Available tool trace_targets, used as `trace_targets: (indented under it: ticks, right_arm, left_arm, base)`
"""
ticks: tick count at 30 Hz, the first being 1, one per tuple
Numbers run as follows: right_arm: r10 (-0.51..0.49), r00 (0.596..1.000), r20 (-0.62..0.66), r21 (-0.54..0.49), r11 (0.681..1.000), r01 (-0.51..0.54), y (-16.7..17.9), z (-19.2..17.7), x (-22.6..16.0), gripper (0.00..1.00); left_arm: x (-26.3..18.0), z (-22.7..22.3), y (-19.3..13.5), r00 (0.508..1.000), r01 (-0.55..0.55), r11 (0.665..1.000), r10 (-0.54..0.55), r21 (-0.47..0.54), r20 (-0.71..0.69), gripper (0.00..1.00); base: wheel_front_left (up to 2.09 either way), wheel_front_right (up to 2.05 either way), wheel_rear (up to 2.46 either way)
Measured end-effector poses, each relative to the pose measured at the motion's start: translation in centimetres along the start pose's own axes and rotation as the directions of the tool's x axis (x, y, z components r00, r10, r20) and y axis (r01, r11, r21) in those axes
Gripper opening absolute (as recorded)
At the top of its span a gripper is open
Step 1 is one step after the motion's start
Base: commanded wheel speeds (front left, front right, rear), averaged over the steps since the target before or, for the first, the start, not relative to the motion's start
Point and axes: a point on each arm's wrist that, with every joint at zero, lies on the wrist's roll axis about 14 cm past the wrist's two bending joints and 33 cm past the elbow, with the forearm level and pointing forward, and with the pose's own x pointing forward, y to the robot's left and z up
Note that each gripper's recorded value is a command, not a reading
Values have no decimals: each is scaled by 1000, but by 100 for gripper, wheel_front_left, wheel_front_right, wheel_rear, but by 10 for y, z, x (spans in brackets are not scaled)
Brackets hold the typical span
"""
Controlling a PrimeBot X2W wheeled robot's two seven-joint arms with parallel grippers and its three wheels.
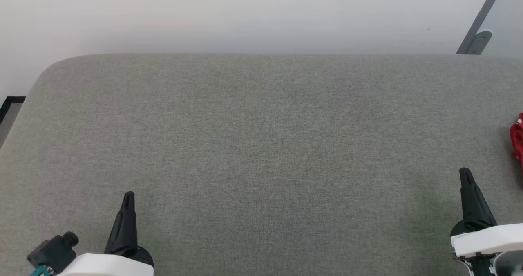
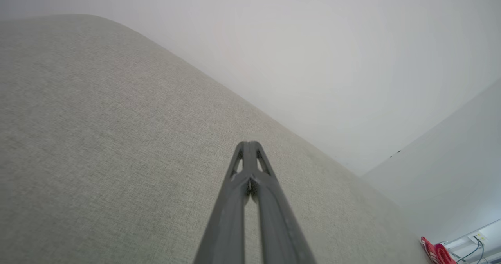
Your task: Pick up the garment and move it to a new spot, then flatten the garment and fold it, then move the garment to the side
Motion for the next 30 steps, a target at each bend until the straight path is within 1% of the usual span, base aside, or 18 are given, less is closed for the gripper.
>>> trace_targets:
  ticks: [11,14,23,30]
  right_arm:
    - [-19,1000,-12,149,989,21,0,-4,0,0]
    - [-20,1000,-14,199,980,22,1,-4,1,0]
    - [-24,999,-21,304,952,29,3,-6,1,0]
    - [-26,999,-24,375,926,34,3,-7,1,0]
  left_arm:
    - [7,1,-1,1000,-11,988,10,-155,-8,0]
    - [8,0,0,1000,-18,978,15,-206,-14,0]
    - [12,0,0,1000,-26,953,20,-303,-20,0]
    - [16,1,-1,1000,-25,924,18,-383,-24,0]
  base:
    - [0,0,0]
    - [0,0,0]
    - [0,0,0]
    - [0,0,0]
